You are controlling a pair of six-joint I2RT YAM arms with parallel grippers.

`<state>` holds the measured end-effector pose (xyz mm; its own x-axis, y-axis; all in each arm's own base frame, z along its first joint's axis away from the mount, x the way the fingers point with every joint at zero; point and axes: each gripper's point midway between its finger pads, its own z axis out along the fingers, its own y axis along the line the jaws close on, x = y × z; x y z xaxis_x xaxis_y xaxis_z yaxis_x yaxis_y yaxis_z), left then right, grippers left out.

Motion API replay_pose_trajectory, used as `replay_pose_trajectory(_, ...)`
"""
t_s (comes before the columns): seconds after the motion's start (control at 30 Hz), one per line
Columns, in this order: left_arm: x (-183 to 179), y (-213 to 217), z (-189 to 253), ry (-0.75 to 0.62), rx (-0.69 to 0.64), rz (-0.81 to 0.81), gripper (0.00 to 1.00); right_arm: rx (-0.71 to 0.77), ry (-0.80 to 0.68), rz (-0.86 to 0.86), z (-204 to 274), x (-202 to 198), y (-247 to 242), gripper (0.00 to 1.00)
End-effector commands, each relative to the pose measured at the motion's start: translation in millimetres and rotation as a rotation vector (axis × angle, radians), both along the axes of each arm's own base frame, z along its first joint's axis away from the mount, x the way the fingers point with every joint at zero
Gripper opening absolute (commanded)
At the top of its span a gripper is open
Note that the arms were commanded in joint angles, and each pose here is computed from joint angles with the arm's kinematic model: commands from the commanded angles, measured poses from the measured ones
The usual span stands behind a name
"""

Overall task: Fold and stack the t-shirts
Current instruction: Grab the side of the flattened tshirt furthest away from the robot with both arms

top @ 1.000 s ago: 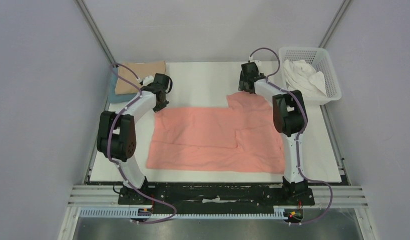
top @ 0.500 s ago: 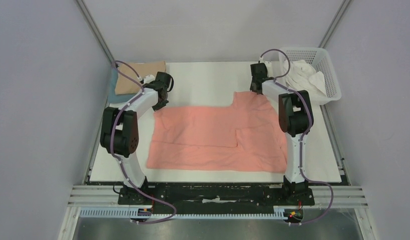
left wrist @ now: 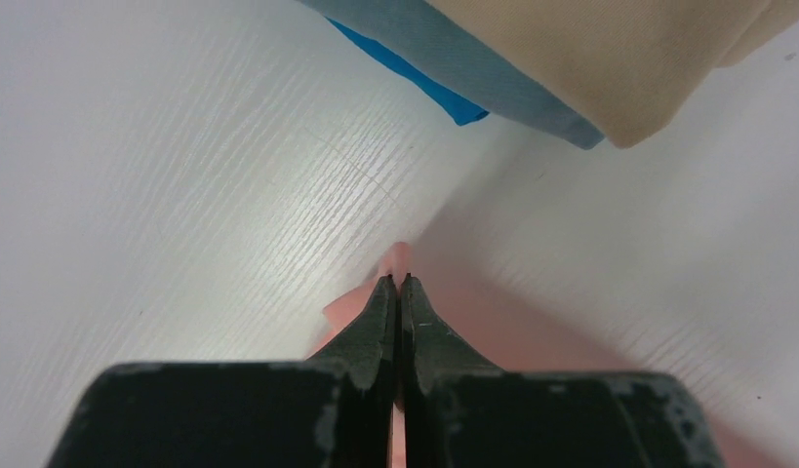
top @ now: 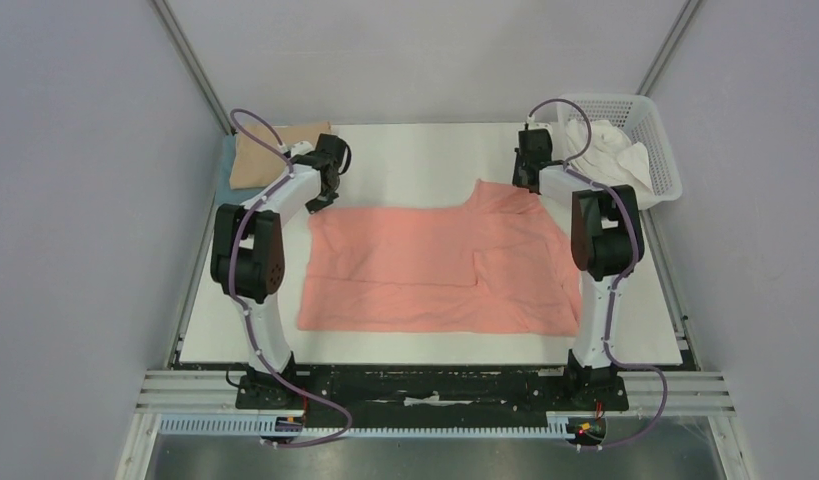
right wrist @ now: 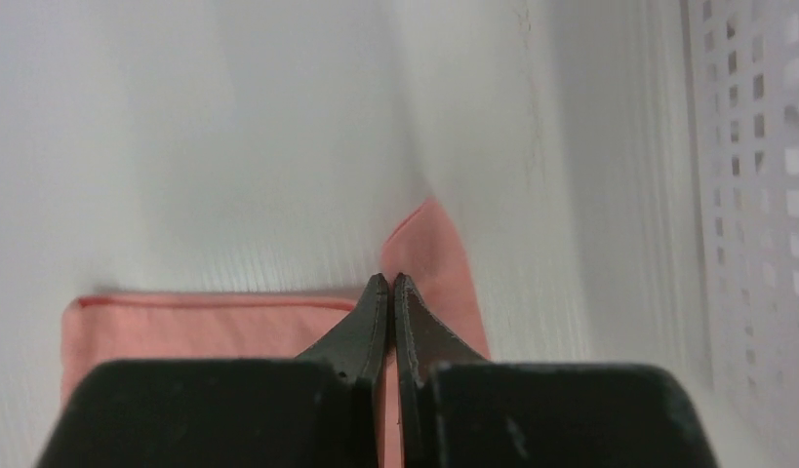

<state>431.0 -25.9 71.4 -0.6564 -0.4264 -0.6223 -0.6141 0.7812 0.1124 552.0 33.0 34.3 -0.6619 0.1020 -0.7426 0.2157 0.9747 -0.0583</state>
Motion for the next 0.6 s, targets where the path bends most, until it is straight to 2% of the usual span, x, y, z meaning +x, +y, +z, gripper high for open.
replay_pose_trajectory(0.0,10.9,-2.6,12.6,-0.039,0.005,0.015,0.02,0.053,-0.14,0.125,53.0,-7.0,15.5,0.0)
replay_pose_trajectory(0.27,0.4,-18.7,8.6,-0.036,-0.031,-0.023,0.02,0.098,-0.175,0.219,73.8,-40.5,37.2,0.0)
replay_pose_trajectory(0.57,-31.7,-21.7,20.6,-0.093,-0.078,-0.045,0.02,0.062,-0.205,0.23,93.3,-117.6,47.4,0.0)
